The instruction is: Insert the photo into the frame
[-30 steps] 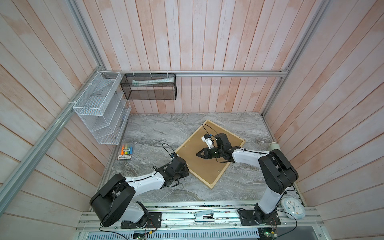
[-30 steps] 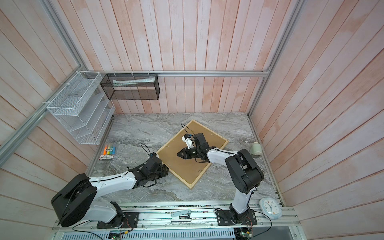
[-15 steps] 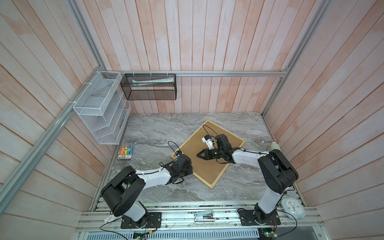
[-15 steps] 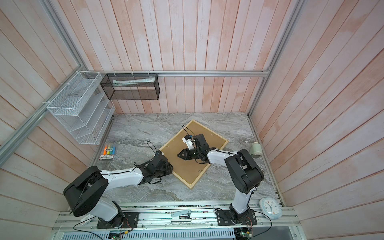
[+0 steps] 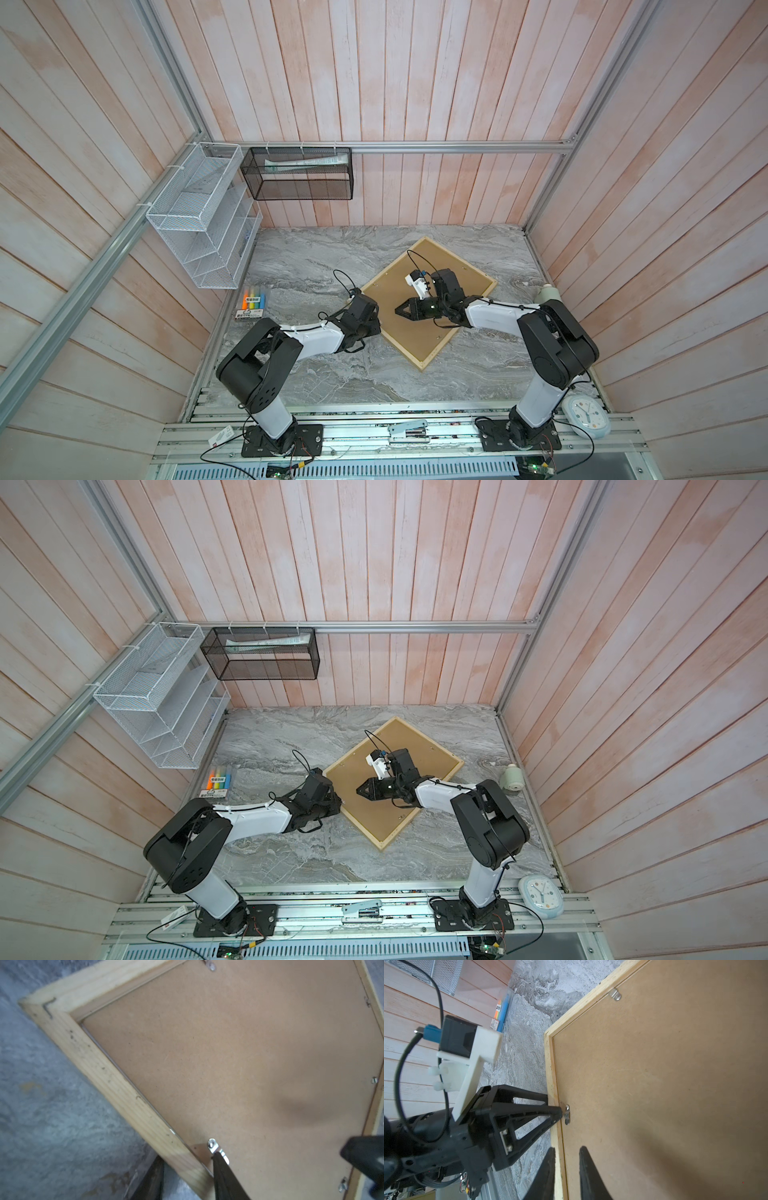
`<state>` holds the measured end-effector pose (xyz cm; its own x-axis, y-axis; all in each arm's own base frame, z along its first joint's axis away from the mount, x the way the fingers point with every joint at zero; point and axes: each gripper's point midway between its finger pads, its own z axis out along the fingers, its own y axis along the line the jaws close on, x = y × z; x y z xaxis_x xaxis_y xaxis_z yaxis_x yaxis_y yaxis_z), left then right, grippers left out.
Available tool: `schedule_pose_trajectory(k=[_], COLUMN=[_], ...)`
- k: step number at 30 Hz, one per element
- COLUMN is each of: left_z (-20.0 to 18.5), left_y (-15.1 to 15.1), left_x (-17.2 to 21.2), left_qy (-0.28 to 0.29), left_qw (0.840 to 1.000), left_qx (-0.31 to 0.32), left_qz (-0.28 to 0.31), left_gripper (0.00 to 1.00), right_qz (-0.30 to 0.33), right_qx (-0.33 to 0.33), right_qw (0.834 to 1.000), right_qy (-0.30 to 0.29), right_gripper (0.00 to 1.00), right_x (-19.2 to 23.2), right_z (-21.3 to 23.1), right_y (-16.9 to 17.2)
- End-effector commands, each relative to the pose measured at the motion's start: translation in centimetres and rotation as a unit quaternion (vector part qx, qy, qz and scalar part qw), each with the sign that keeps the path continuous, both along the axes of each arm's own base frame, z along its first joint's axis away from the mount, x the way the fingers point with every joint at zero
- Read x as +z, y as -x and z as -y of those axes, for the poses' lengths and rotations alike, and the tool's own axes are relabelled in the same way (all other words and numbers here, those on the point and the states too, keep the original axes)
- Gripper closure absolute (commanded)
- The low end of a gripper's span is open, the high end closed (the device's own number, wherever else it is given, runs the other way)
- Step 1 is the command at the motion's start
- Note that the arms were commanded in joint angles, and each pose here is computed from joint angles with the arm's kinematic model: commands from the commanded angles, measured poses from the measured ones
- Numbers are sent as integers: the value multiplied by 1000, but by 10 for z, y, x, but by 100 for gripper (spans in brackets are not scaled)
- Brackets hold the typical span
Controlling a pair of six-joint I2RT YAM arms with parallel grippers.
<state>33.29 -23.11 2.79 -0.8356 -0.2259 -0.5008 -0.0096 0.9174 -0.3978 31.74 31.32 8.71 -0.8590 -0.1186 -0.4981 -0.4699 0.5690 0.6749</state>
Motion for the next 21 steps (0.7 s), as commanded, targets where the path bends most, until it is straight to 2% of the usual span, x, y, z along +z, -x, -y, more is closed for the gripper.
schedule_pose_trajectory(k=[1, 8, 16, 19, 21], left_z=[-8, -26, -50, -53, -53], left_y=[-4, -35, -85, -94, -94], left_x=[-21, -34, -26, -15, -4], left_qy=[-32, -44, -57, -64, -63], left_qw=[999, 999, 998, 997, 997], left_qx=[-24, -24, -33, -37, -37], left_qz=[-16, -16, 4, 13, 21], left_gripper=[63, 72, 74, 74, 64], right_qz=[9, 9, 14, 17, 18], right_qx=[-8, -12, -22, -25, -28], right_qw=[1000, 1000, 1000, 999, 999], right_qy=[2, 7, 12, 13, 14], right_gripper=[77, 77, 77, 77, 77], right_x=[5, 5, 8, 10, 10], right_z=[6, 10, 17, 19, 21], right_y=[-2, 0, -1, -1, -1])
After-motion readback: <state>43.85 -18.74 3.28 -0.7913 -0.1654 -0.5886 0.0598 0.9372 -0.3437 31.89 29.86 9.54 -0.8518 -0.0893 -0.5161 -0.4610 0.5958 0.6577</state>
